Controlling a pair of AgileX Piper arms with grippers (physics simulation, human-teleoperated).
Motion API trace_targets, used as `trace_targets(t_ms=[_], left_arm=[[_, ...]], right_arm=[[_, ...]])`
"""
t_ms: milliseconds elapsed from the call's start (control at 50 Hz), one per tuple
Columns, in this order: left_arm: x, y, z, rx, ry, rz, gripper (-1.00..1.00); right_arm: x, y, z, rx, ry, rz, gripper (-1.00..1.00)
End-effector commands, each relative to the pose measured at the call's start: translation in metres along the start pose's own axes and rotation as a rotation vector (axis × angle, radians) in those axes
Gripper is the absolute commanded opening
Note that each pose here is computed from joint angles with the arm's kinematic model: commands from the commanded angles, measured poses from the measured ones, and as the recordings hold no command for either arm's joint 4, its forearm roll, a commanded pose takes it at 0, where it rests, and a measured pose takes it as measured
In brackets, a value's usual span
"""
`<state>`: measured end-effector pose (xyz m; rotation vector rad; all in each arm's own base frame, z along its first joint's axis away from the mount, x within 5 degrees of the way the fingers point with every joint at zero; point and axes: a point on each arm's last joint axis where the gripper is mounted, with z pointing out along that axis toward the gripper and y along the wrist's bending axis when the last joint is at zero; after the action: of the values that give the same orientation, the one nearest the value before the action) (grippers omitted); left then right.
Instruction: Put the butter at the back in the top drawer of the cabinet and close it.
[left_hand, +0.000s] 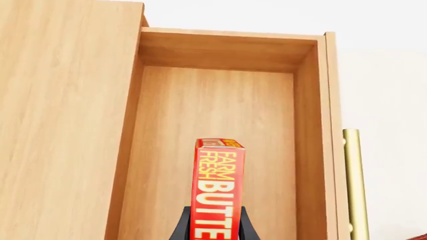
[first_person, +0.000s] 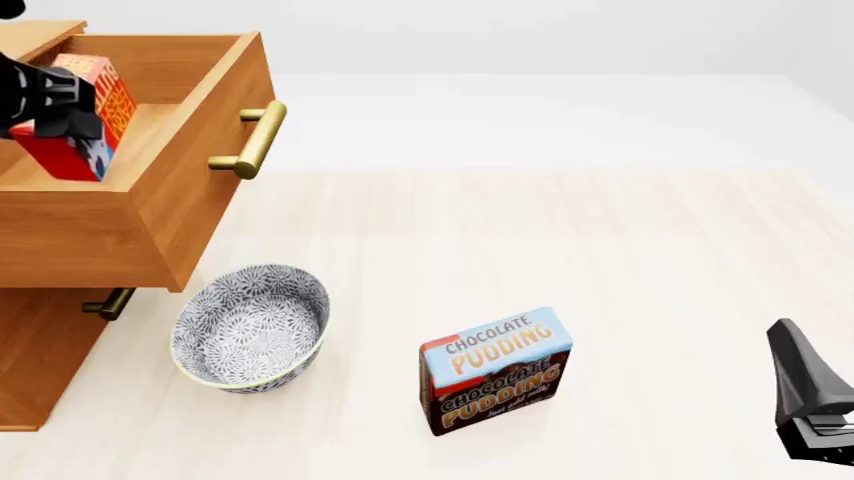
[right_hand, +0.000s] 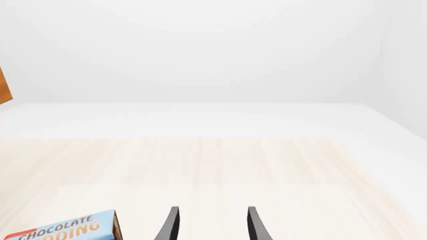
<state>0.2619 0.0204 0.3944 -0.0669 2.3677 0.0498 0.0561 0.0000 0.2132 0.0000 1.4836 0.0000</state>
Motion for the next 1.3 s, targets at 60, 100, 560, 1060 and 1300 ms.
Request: trace_targets(t_ms=[60, 100, 560, 1060, 1300], left_arm=[[-0.001, 0.002, 0.0, -0.004, -0.02, 0.01, -1.0], [-0.001, 0.002, 0.0, -0.005, -0.02, 0.011, -1.0], [-0.001, 0.004, 0.006, -0.011, -0.018, 0.013, -1.0], [-0.001, 0.003, 0.009, -0.008, -0.019, 0.017, 1.0], [0.0, 0.002, 0.01, -0.005, -0.019, 0.017, 1.0]], right_arm=[[0.0, 0.0, 0.0, 0.0, 0.0, 0.0, 1.0], [0.0, 0.0, 0.0, 0.0, 0.0, 0.0, 1.0], [0.0, 0.0, 0.0, 0.0, 0.0, 0.0, 1.0], [0.0, 0.0, 0.0, 0.0, 0.0, 0.0, 1.0], [0.0, 0.0, 0.0, 0.0, 0.0, 0.0, 1.0]])
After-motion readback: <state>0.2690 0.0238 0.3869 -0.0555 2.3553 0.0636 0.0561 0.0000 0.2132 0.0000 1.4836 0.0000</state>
